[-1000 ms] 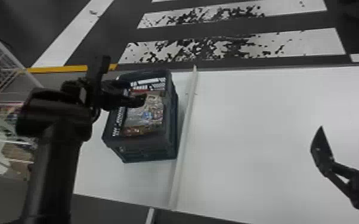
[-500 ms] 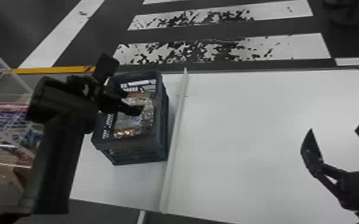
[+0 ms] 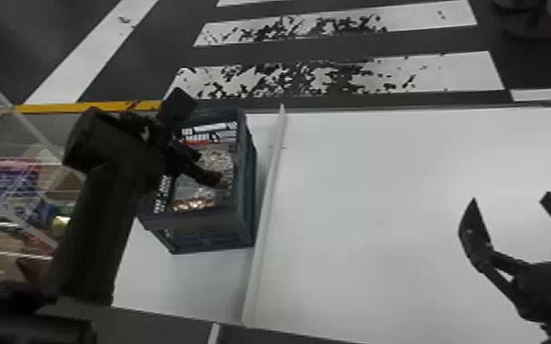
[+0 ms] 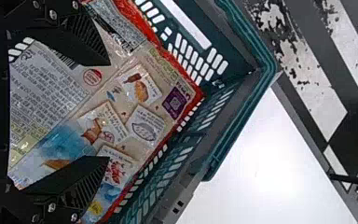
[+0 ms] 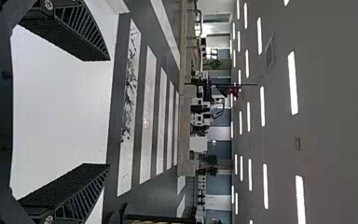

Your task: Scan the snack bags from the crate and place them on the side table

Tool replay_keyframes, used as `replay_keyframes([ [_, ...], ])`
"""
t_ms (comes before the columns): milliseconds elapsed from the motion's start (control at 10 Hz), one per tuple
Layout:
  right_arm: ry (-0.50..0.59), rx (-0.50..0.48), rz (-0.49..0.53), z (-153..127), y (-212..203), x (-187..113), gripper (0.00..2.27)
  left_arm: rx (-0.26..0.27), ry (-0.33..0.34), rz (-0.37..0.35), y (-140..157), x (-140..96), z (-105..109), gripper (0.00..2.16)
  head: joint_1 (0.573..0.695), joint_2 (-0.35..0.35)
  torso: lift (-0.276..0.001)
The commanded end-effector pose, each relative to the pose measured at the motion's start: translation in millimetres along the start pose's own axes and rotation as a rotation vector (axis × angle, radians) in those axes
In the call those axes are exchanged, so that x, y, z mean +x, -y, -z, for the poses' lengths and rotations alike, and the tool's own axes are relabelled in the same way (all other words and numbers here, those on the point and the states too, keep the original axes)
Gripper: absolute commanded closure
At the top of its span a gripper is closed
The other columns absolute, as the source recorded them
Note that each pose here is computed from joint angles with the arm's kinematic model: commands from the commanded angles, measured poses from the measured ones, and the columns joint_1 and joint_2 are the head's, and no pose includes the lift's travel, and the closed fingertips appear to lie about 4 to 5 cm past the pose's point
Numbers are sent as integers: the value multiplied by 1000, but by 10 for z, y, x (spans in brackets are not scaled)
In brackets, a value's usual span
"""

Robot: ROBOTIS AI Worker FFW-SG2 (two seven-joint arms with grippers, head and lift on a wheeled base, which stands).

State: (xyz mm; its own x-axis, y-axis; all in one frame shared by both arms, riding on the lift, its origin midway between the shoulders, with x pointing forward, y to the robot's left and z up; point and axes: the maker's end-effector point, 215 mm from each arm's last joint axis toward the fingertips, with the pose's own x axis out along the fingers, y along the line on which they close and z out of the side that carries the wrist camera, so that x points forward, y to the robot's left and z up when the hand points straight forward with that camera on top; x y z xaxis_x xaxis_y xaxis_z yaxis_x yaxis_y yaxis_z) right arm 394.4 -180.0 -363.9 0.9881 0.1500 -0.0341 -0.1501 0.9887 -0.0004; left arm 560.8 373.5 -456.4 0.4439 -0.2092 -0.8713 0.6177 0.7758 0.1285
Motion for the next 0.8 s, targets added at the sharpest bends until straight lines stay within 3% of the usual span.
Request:
replay_keyframes([
  [0, -5, 2, 0, 29, 0, 11, 63, 20, -59, 8, 39, 137, 64, 188, 695, 222, -94],
  [200, -12, 8, -1, 72, 1, 28, 63, 35, -101, 26, 85, 232, 114, 397, 695, 221, -94],
  [400, -14, 13, 0, 94, 3, 38, 63, 57, -115, 40, 110, 270, 124, 738, 695, 217, -94],
  [500, -14, 16, 0, 99, 6, 50, 63, 68, -112, 52, 140, 294, 123, 1234, 695, 215, -94],
  [600, -17, 16, 0, 120, 6, 56, 63, 57, -105, 25, 117, 324, 164, 2125, 695, 213, -94],
  [700, -17, 17, 0, 124, 8, 64, 63, 54, -89, 20, 95, 326, 211, 2135, 695, 212, -94],
])
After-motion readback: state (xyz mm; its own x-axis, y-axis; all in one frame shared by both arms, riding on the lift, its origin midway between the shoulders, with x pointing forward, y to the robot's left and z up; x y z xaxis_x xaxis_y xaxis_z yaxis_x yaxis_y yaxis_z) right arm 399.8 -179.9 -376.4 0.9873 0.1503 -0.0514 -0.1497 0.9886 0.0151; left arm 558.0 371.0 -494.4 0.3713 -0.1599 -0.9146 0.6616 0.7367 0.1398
